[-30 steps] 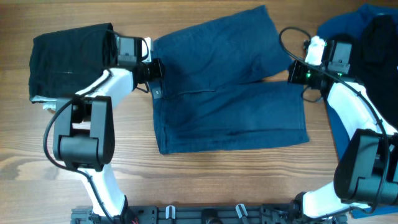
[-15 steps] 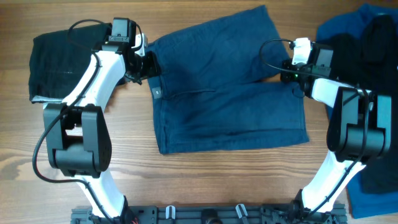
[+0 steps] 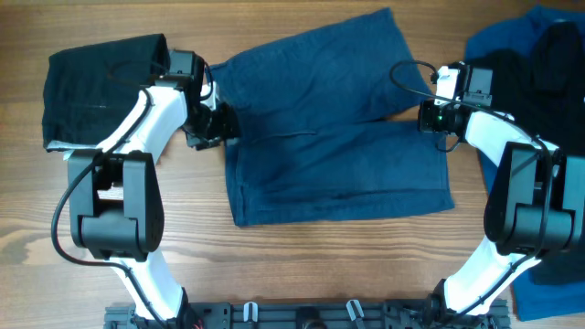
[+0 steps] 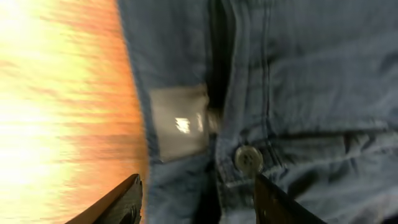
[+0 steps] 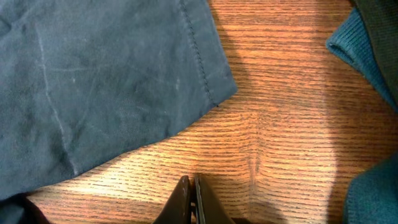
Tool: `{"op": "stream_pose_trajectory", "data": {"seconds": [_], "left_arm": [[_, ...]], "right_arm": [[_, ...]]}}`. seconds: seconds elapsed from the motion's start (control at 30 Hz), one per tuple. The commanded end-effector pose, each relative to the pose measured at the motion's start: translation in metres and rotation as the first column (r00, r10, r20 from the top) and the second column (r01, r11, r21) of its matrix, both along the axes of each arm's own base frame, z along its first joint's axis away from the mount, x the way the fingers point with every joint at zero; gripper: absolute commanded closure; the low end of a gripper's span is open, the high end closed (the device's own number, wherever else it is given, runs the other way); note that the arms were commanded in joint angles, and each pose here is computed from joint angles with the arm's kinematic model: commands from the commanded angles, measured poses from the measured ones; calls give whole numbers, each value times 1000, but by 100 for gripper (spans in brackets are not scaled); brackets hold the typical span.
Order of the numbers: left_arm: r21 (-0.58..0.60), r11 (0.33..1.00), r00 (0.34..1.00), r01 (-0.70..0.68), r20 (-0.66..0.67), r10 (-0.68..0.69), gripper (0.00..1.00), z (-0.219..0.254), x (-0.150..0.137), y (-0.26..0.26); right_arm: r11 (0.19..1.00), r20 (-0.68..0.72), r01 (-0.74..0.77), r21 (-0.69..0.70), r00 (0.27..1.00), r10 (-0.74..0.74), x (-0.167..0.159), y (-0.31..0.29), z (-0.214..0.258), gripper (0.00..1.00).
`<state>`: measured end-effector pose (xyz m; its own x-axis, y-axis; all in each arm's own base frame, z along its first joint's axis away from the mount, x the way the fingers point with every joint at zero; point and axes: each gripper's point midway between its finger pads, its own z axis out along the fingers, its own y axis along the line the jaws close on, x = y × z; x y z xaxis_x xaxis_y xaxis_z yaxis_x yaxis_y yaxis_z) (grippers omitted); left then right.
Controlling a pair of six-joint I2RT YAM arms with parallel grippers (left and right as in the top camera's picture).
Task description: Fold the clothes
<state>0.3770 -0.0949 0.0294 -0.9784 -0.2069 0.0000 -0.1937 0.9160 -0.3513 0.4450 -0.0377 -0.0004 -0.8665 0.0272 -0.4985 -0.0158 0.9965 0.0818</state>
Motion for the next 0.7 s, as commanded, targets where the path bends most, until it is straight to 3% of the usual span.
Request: {"op": "stream_pose_trajectory", "data": {"seconds": [0.0, 0.3, 0.57, 0.63, 0.67], "left_arm": [[-95, 995, 999, -8, -32, 5, 43, -4, -7, -13], [-116, 987, 990, -115, -98, 104, 43, -7, -9, -21], [-106, 986, 983, -129, -142, 113, 44, -28, -12, -40], [-103, 985, 984, -140, -129, 127, 53, -29, -7, -39], [-109, 984, 986, -138, -109, 126, 79, -28, -3, -40]], "right_arm": [[1000, -27, 28, -9, 999, -28, -9, -2, -4, 96], [1000, -32, 27, -9, 999, -28, -10, -2, -4, 95], [1000, -37, 28, -8, 999, -28, -11, -2, -5, 94], [1000, -39, 28, -8, 999, -28, -12, -1, -5, 94], [1000, -39, 28, -8, 999, -28, -12, -1, -5, 94]]}}
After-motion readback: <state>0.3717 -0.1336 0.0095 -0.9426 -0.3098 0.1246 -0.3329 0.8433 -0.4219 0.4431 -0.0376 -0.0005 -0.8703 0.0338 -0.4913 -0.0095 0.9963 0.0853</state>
